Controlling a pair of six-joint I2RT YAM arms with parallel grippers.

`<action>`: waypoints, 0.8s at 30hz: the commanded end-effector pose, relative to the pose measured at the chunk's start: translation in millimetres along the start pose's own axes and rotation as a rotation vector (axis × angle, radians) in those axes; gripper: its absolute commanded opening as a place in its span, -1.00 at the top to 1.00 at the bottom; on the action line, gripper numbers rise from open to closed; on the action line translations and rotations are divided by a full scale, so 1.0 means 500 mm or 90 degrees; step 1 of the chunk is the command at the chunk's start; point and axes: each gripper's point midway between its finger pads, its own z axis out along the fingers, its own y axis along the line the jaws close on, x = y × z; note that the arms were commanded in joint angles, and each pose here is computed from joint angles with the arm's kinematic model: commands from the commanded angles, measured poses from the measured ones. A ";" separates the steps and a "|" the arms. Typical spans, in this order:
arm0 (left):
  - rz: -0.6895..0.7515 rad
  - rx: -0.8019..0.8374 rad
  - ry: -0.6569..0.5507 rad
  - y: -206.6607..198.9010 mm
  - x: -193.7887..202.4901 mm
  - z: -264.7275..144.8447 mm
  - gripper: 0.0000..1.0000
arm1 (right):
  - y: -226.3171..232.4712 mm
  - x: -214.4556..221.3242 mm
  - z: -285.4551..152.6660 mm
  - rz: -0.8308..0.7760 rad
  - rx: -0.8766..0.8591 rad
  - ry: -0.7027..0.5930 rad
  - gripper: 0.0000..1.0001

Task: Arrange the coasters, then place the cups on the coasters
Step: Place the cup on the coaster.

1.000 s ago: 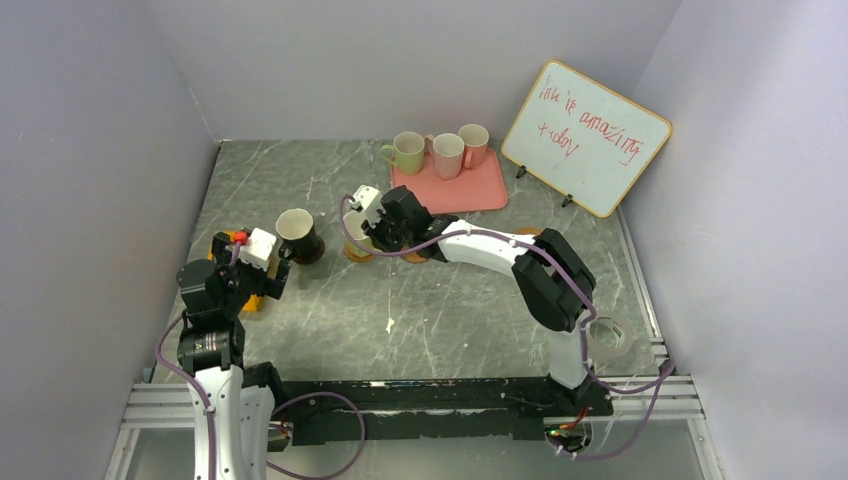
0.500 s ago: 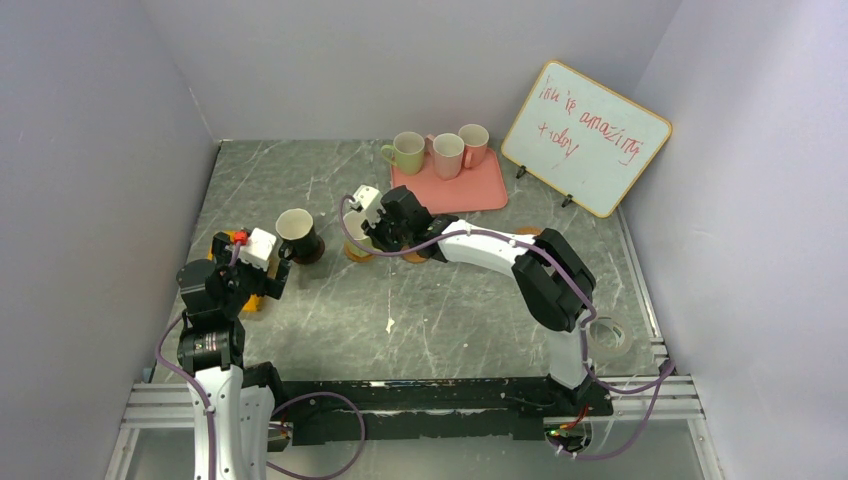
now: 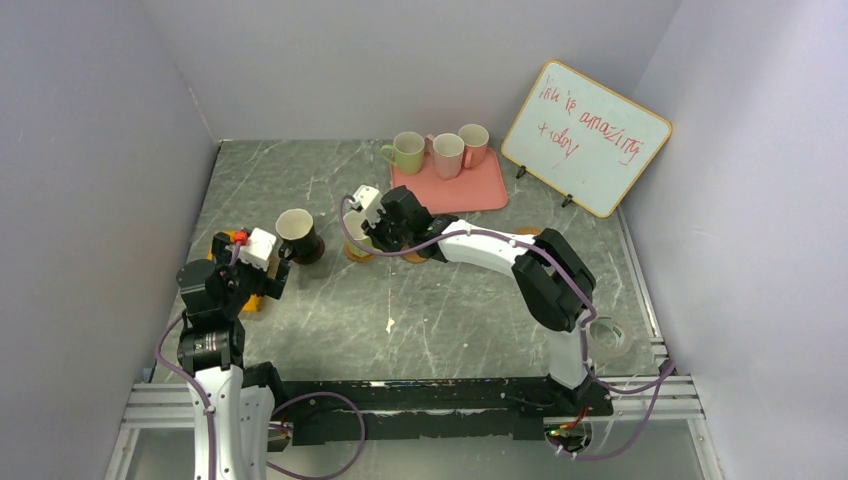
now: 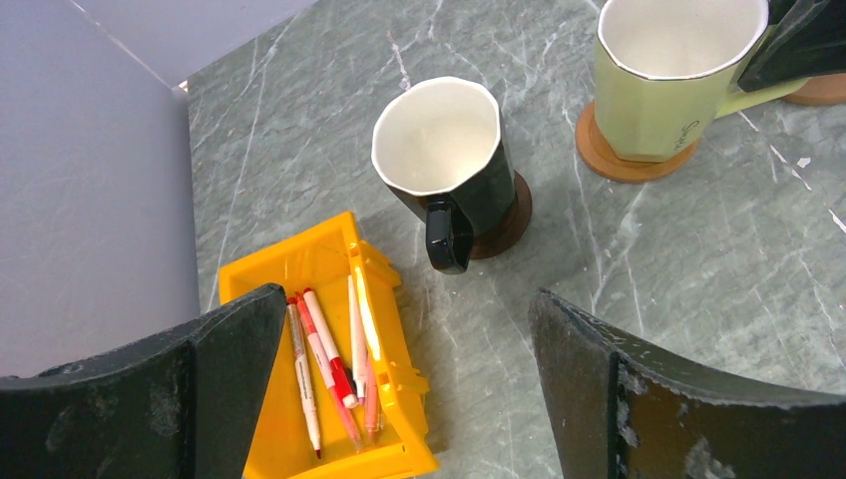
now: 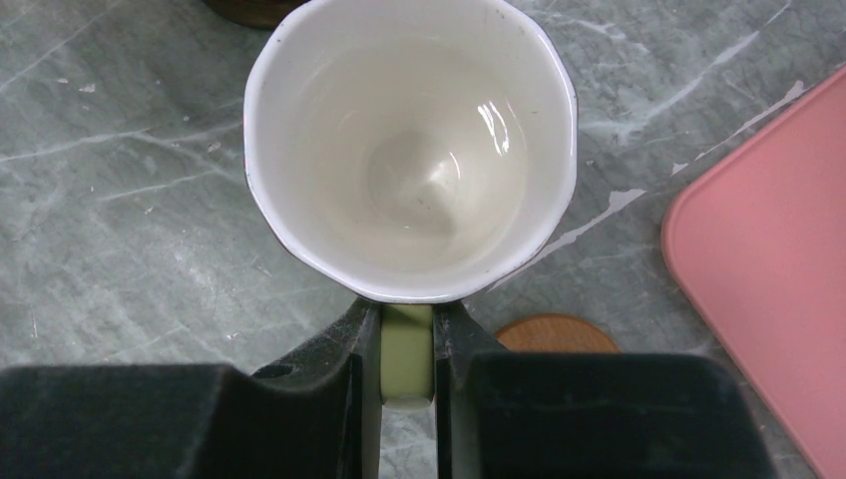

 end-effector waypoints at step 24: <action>0.008 0.005 -0.015 -0.002 -0.009 -0.001 -0.93 | -0.044 -0.156 -0.106 0.007 0.031 -0.132 -0.99</action>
